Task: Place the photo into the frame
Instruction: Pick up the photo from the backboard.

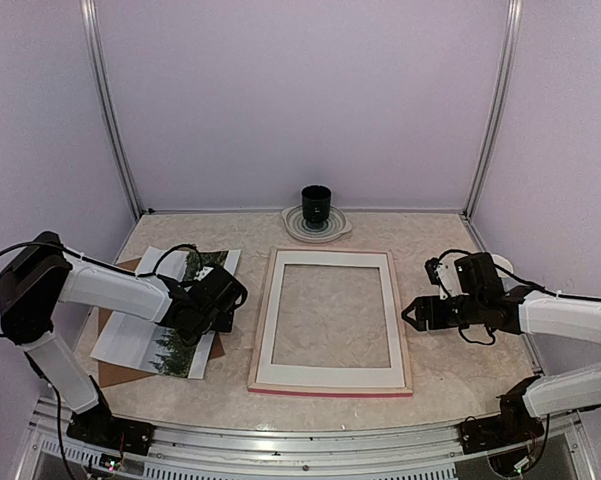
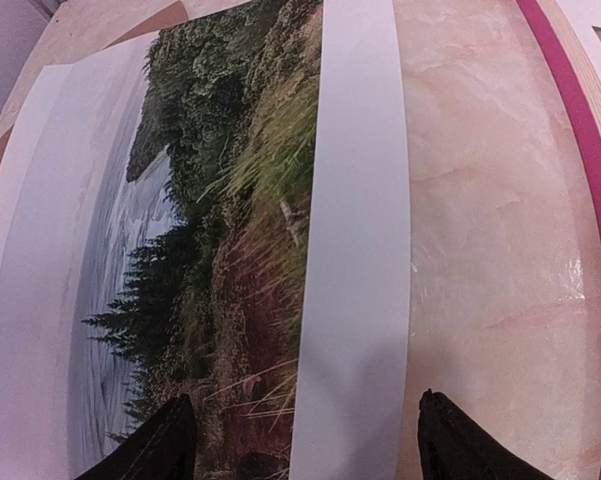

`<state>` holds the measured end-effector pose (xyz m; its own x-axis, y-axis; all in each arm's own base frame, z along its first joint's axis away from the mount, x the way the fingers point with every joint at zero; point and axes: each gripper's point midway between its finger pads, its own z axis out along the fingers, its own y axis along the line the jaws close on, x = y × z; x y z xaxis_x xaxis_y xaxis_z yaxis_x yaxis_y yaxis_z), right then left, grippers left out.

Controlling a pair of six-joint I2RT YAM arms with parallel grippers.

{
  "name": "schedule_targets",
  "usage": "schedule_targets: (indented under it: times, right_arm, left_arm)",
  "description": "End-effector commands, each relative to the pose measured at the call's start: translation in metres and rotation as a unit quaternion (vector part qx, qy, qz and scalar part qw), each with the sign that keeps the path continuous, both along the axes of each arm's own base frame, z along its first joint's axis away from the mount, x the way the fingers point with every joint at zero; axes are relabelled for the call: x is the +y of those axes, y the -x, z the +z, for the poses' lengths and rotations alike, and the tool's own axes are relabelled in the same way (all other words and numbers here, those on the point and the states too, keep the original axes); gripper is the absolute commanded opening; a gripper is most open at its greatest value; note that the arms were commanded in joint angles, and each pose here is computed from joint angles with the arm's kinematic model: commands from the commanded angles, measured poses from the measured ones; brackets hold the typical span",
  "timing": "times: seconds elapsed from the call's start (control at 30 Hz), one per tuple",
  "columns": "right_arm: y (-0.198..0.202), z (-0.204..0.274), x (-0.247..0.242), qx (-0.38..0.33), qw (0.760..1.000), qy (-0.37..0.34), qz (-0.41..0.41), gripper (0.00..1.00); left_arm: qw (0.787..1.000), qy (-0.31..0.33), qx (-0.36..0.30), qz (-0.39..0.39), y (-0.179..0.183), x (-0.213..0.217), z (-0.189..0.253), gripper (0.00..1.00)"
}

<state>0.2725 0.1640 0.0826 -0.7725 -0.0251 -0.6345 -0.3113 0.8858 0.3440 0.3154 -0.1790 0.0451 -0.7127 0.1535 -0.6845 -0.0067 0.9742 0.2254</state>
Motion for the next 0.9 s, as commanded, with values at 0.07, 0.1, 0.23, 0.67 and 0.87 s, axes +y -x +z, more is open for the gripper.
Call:
schedule_targets:
  times: [0.07,0.1,0.23,0.67,0.87]
  right_arm:
    - [-0.003,0.001,0.003,-0.005,1.0,0.0,-0.001,0.77]
    - [-0.003,0.0,0.003,-0.004,1.0,0.0,-0.001,0.77]
    - [-0.004,0.0,0.003,-0.003,1.0,0.002,-0.001,0.77]
    - [-0.004,-0.003,0.004,0.002,1.0,0.003,0.001,0.77]
    - [-0.005,-0.003,0.004,0.003,1.0,0.003,0.001,0.77]
  left_arm:
    - [1.0,-0.004,0.011,-0.019,-0.003,-0.015,-0.002,0.76]
    - [1.0,-0.011,0.013,-0.017,-0.003,-0.015,-0.004,0.75]
    - [0.999,-0.04,0.019,-0.01,-0.003,-0.012,-0.009,0.75]
    - [0.995,-0.097,0.016,0.003,-0.003,-0.011,-0.012,0.57]
    - [0.994,-0.103,0.021,0.005,-0.003,-0.012,-0.014,0.43]
